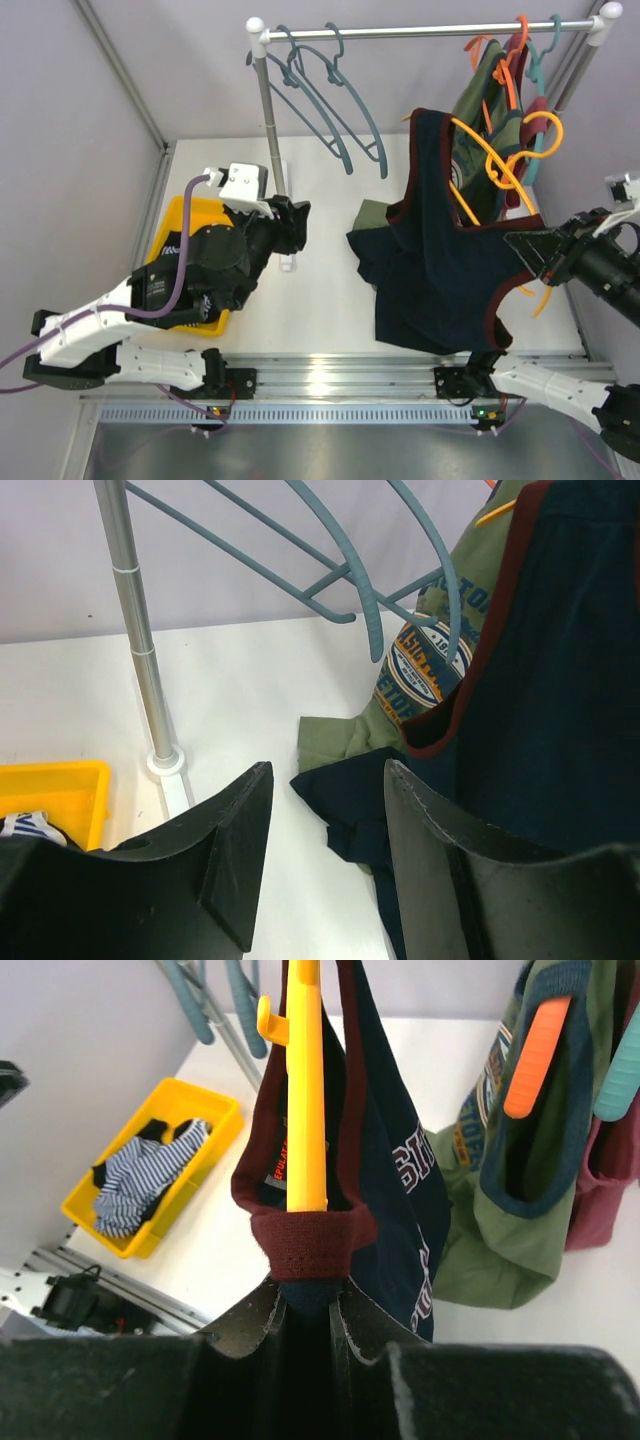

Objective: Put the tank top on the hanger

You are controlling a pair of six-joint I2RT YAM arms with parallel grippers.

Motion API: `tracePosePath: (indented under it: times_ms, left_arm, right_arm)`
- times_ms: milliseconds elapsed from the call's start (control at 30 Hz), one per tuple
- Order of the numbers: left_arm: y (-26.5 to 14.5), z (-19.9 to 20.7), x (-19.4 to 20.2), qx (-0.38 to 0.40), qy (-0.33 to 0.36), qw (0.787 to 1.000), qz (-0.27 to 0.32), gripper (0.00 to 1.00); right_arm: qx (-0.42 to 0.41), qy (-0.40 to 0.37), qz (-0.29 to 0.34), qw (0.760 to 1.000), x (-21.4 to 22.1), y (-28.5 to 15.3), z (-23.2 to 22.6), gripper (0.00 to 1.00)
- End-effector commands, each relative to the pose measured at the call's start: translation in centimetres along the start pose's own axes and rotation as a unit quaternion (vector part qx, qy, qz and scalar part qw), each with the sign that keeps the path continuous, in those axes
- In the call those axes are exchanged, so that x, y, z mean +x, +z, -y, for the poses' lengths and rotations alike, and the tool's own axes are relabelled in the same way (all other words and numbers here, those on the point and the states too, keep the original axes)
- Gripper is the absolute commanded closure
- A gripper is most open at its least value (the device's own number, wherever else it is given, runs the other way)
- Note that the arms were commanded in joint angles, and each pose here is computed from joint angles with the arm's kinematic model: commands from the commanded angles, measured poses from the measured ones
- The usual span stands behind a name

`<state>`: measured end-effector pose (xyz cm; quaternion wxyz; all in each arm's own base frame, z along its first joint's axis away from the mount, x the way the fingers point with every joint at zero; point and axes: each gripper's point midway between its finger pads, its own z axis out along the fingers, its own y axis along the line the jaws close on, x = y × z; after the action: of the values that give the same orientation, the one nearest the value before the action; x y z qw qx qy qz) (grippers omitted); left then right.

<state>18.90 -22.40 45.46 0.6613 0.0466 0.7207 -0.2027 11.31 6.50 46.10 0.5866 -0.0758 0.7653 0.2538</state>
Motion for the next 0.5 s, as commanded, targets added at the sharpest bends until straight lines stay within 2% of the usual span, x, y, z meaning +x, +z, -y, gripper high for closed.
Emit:
tracePosePath:
  times_ms: [0, 267, 467]
  left_arm:
    - [-0.3, -0.2, 0.0, 0.001, -0.003, 1.0, -0.001, 0.47]
    - [-0.1, 0.0, 0.3, 0.003, 0.0, 1.0, -0.004, 0.47]
    - [-0.2, -0.2, 0.6, 0.001, -0.001, 1.0, -0.004, 0.47]
  right_arm:
    - [0.036, 0.016, 0.03, 0.999, -1.9, 2.6, 0.0, 1.0]
    - [0.091, -0.018, -0.004, 0.996, -1.0, 9.3, -0.2, 1.0]
    - [0.114, -0.038, 0.004, 0.993, -2.8, 13.0, -0.6, 1.0]
